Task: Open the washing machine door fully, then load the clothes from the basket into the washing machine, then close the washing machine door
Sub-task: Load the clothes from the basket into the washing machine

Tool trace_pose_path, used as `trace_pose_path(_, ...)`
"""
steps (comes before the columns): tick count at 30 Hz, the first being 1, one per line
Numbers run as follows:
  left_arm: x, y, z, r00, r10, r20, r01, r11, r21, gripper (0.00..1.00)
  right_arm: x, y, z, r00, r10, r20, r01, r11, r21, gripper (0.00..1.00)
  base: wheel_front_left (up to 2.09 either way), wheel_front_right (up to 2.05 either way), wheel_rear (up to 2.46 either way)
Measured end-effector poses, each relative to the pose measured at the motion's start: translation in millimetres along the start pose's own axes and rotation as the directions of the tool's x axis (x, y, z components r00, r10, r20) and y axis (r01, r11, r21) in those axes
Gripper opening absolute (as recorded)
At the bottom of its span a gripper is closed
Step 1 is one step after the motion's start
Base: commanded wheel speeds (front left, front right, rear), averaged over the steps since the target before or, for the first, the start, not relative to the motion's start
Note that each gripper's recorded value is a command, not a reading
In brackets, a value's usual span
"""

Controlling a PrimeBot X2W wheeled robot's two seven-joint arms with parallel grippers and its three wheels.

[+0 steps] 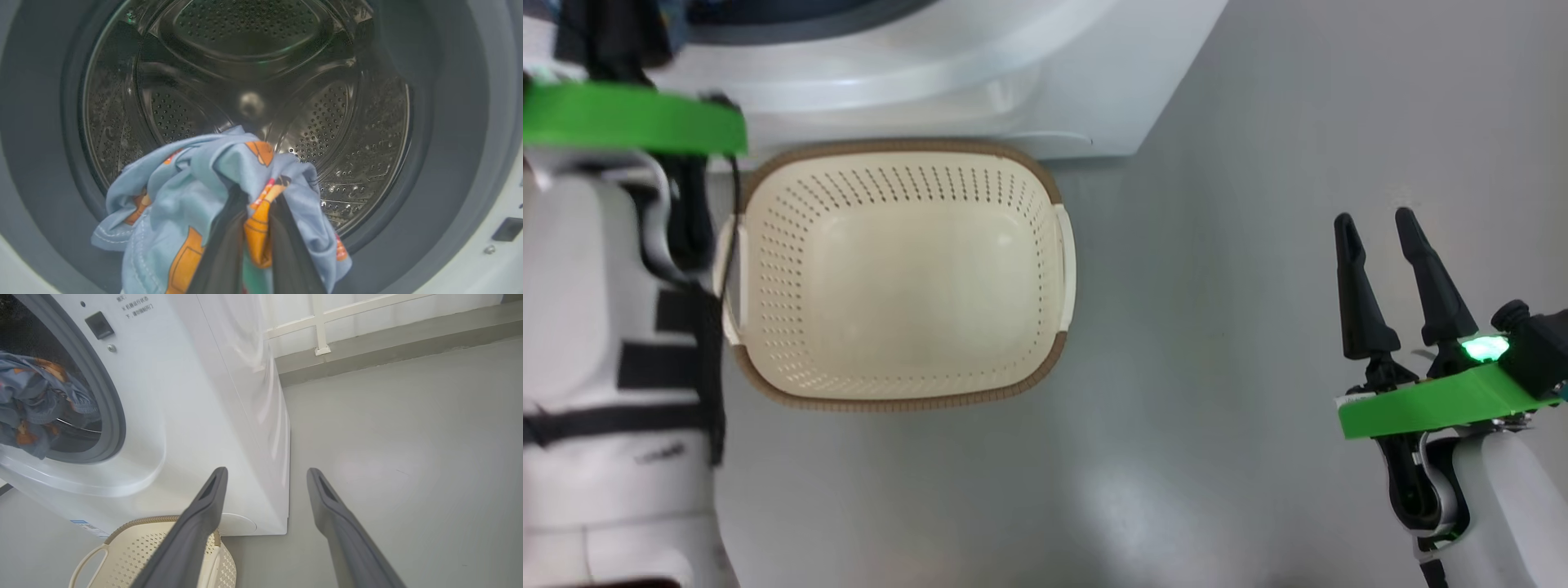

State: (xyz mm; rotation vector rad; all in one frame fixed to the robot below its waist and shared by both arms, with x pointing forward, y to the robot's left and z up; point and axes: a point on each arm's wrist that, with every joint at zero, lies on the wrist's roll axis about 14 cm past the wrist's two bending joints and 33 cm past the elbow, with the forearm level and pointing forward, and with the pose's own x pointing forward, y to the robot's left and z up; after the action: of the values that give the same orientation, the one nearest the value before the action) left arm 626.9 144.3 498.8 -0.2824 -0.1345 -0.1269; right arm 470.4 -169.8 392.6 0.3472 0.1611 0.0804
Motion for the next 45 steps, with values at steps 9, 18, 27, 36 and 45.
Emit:
trace_pose_path(9,45.6,18.3,-53.4,0.991,0.010,-0.130,-0.006,0.999,0.033,0.00,16.5,-10.7,-27.5,0.999,-0.022,-0.047,0.023,1.000,0.013,1.00,0.00,0.00,0.00)
trace_pose_path(18,76.9,-0.6,-63.5,0.989,-0.053,-0.139,0.061,0.996,0.060,0.00,7.0,-23.9,-33.3,0.995,-0.065,-0.070,0.065,0.998,0.002,1.00,0.00,0.00,0.00)
trace_pose_path(27,97.2,-14.9,-40.0,0.994,-0.100,-0.038,0.103,0.989,0.104,0.67,4.4,-31.5,-25.0,0.994,-0.093,-0.050,0.093,0.996,-0.006,1.00,0.00,0.00,0.00)
trace_pose_path(36,90.7,1.9,-54.5,0.996,-0.029,-0.086,0.035,0.997,0.070,1.00,2.5,-31.9,-19.9,0.994,-0.100,-0.039,0.100,0.995,-0.004,1.00,0.00,0.00,0.00)
trace_pose_path(45,74.3,7.7,-56.1,0.995,-0.009,-0.102,0.016,0.997,0.070,1.00,4.9,-25.0,-13.8,0.996,-0.081,-0.022,0.081,0.997,0.001,1.00,0.00,0.00,0.00)
